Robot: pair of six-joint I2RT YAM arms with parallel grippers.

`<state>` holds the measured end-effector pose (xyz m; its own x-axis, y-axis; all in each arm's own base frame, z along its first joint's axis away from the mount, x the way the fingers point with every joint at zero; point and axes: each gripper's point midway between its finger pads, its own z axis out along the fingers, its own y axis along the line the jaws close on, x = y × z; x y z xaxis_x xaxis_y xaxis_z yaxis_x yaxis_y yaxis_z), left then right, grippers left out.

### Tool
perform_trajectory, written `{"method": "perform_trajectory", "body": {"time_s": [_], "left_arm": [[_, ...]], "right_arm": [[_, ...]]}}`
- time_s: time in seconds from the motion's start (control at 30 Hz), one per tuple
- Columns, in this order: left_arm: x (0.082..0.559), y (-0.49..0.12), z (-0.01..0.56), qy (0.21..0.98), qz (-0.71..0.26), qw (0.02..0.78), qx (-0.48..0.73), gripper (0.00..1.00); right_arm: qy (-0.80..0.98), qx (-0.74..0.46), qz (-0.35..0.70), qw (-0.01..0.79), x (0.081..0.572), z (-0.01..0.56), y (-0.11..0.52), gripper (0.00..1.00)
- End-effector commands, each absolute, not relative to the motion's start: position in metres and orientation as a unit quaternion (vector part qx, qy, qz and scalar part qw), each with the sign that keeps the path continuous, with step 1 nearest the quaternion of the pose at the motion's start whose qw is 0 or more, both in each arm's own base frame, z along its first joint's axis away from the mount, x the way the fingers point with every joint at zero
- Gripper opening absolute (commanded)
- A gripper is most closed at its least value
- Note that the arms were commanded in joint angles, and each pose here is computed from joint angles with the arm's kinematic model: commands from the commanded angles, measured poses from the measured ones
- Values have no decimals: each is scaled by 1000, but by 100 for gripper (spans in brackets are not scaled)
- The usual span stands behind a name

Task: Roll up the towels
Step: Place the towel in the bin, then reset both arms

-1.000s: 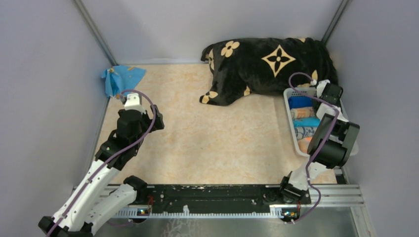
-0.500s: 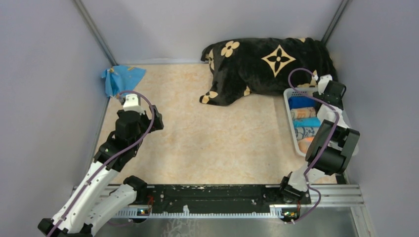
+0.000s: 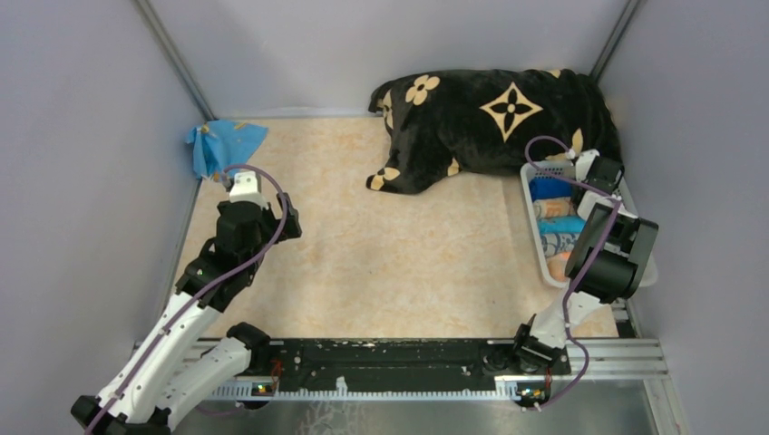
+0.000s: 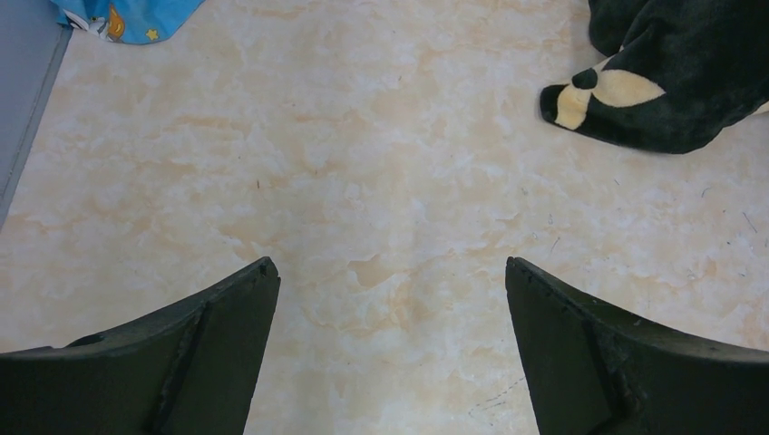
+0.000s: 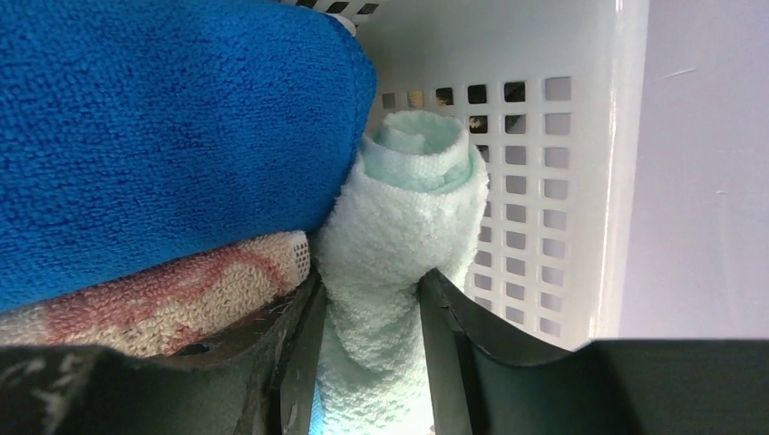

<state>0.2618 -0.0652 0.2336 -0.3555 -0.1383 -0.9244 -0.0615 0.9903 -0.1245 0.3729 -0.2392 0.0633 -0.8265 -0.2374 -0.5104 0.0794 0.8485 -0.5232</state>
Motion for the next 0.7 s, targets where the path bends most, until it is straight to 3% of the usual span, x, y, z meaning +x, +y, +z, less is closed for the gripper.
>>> {"method": "perform_trajectory", "body": {"time_s": [0.0,0.23,0.43,0.67], "left_arm": [[266,-63,238,815,-25,575,-62,100],[265,-64,241,813,-30,579,-61,100],[262,-65,251,803,-45,591,-61,100],[253,-62,279,770,-75,629,-74,100]], "right_arm": [[908,-24,-279,312,380,65,-243,45],[866,27,-302,398,384,141,-243,54],[825,92,-312,462,359,195,-233,62],[773,157,-211,578,329,253,-175,65]]}}
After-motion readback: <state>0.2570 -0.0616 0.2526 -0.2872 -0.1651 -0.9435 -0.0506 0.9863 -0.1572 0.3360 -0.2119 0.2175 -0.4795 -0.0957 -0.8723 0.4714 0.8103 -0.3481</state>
